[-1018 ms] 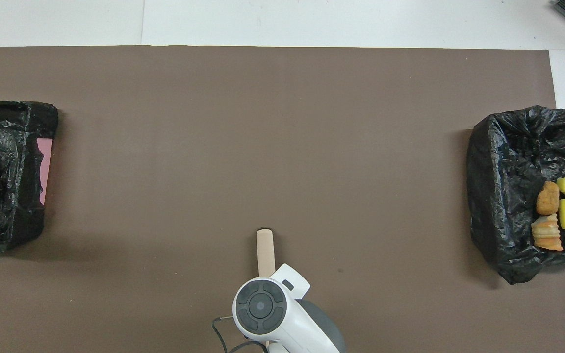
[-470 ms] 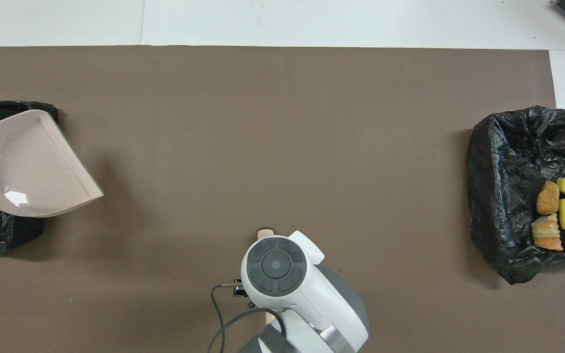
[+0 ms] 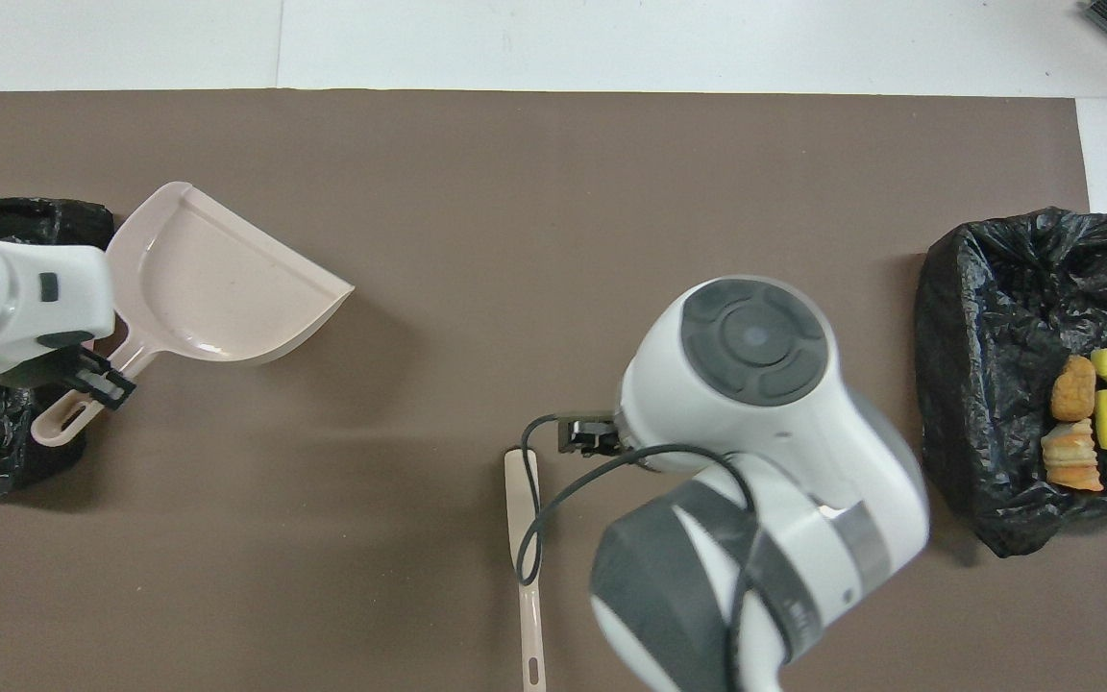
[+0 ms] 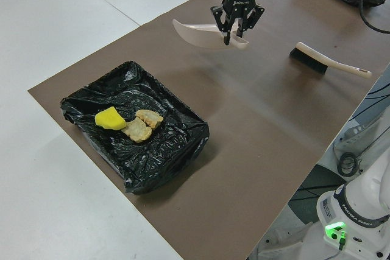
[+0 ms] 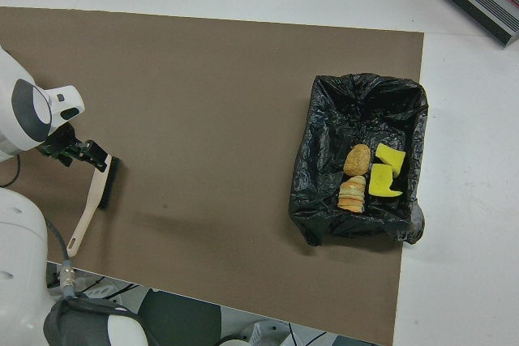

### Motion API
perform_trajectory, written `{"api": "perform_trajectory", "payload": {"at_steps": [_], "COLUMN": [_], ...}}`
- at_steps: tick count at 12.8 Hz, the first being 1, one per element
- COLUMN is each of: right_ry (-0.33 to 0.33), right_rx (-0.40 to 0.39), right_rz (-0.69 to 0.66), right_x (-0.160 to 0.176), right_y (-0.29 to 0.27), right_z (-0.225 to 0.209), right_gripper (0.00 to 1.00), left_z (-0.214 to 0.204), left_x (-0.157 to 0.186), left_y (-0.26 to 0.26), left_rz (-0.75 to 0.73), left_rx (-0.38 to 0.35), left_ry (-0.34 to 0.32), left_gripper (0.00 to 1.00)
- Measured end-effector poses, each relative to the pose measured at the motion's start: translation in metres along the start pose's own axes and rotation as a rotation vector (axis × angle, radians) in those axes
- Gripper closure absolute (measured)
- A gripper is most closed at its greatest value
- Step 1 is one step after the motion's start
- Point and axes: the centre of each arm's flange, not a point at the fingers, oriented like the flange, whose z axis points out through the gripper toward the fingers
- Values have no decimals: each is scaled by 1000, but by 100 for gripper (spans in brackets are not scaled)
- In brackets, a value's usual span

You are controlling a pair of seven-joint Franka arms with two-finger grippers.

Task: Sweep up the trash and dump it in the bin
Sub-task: 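Bring the empty dustpan back over the table with the left gripper, then set the dustpan down on the table and open the left gripper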

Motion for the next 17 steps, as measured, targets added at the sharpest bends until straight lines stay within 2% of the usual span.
{"api": "perform_trajectory", "payload": {"at_steps": [3, 6, 8, 12, 14, 17], "right_ry": [29, 69, 95, 76, 81, 108], "right_rx": [2, -44, -81, -105, -104, -104], "right_rz": [-51, -77, -85, -97, -68, -36], "right_x": [38, 60, 67, 62, 59, 45], "right_y": [78, 147, 177, 231, 253, 269], "right_z": [-42, -70, -81, -97, -105, -129], "right_gripper": [0, 0, 0, 0, 0, 0], "left_z": [13, 42, 66, 86, 101, 115], "left_x": [46, 95, 129, 174, 183, 194], "left_y": [60, 127, 170, 214, 231, 247], "left_rz": [-177, -327, -389, -465, -471, -474], "left_rx": [-19, -44, -63, -94, -103, -119], "left_ry": [77, 141, 158, 167, 158, 187], "left_gripper": [69, 69, 69, 69, 69, 69]}}
